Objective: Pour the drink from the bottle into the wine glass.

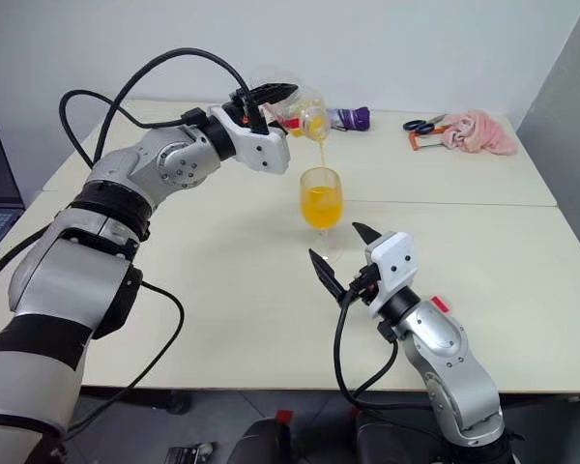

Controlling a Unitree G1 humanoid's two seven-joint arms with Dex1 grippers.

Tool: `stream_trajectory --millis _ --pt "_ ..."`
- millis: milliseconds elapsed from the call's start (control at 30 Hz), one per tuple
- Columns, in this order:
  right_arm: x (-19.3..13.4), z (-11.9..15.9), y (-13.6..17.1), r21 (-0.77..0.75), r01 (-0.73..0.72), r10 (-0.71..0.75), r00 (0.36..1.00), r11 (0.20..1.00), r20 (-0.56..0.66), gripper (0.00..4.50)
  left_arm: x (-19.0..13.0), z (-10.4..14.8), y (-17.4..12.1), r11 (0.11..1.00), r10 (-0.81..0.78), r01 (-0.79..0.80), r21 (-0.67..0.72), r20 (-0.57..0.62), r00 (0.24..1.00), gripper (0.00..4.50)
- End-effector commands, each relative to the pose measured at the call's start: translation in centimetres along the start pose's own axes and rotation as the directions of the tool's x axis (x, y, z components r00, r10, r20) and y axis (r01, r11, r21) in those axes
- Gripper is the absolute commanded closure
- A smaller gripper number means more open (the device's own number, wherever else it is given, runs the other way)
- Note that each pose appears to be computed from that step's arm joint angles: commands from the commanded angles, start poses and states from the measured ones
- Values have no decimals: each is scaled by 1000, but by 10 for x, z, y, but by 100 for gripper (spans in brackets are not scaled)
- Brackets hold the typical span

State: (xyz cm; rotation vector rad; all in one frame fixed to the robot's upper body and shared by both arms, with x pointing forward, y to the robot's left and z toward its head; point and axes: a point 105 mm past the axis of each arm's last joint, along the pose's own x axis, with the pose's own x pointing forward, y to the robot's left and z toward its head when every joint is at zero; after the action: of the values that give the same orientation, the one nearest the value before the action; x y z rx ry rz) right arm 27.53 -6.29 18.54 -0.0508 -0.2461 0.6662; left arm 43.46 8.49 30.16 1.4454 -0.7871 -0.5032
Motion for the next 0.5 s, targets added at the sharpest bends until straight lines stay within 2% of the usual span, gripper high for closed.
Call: stream_trajectory --millis 33,100,200,300,367,500 --pt "-1 17 3 -35 -11 13 998 999 67 0 0 3 11 996 47 -45 -78 15 999 281" --pt "-1 17 2 -42 -11 13 998 999 69 0 1 4 8 973 61 -55 -224 20 998 281" --pt "0 17 2 -51 -14 17 997 999 71 0 0 6 3 948 56 -42 -315 37 998 281" --pt "2 17 2 -76 -25 31 997 997 75 0 -3 3 -2 869 74 -48 -493 33 997 281" --pt "2 17 5 -87 -55 62 996 995 71 0 -9 -6 -3 816 89 -73 -573 -1 996 281" --pt "3 16 9 -87 -160 164 985 983 46 0 -35 -40 -5 687 110 -184 -703 -149 983 281"
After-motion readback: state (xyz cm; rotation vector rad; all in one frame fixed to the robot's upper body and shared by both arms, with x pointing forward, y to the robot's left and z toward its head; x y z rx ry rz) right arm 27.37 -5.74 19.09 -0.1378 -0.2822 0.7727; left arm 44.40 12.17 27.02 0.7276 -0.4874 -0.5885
